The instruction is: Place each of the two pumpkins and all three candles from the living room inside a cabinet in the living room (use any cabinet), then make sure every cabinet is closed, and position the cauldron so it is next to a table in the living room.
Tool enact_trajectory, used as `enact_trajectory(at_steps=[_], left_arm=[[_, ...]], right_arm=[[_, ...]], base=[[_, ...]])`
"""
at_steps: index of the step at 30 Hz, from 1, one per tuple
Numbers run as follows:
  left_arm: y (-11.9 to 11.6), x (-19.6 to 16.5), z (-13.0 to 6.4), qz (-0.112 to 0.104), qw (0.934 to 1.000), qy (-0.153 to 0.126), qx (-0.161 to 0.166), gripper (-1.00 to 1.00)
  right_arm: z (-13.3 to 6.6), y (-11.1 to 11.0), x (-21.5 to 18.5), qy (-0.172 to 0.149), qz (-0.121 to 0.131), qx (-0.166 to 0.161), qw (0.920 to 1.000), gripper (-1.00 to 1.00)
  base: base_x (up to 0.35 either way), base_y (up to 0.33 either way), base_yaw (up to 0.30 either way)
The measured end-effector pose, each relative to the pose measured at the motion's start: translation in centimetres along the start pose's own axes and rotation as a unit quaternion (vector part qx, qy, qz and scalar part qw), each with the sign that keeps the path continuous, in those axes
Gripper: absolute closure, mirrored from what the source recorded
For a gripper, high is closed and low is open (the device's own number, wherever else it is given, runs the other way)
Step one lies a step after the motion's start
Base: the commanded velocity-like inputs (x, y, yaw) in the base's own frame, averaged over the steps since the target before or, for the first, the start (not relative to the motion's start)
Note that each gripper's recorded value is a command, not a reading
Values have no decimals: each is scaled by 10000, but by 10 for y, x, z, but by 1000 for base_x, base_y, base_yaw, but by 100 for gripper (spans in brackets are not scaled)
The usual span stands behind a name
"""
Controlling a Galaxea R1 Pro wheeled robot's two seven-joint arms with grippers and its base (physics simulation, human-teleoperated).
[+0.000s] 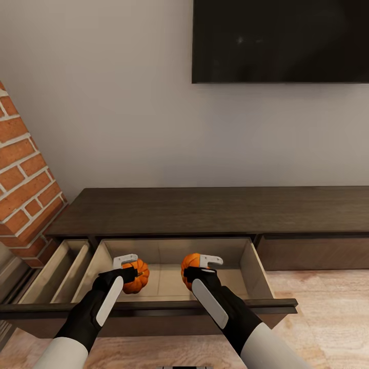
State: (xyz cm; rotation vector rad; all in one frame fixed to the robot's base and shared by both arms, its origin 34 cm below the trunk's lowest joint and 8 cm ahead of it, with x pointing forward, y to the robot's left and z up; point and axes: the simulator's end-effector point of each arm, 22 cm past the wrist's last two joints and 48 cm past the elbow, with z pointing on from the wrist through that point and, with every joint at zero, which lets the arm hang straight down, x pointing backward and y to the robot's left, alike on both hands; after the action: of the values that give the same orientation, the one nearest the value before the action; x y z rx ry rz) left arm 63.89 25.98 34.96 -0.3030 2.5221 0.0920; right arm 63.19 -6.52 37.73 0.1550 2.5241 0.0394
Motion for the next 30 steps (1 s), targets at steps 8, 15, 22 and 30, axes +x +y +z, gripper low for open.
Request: enact_trajectory(at_steps=[8, 15, 22, 30], left_arm=[[-1, 0, 0, 0, 10000, -6, 11, -100], [0, 0, 0, -4, 10000, 3, 8, -100], [-1, -2, -1, -12, 10000, -18, 21, -100], [-3, -12, -5, -60, 9999, -115, 93, -100]], right_arm=[[0, 0, 0, -1, -2, 1, 10000, 100], [0, 0, 0, 5, 4, -2, 10000, 100], [0, 0, 0, -6, -5, 0, 10000, 100], [0, 0, -4, -113, 57, 4, 9999, 100]], base=[[0, 0, 0], [0, 0, 0], [0, 0, 0], [0, 0, 0]])
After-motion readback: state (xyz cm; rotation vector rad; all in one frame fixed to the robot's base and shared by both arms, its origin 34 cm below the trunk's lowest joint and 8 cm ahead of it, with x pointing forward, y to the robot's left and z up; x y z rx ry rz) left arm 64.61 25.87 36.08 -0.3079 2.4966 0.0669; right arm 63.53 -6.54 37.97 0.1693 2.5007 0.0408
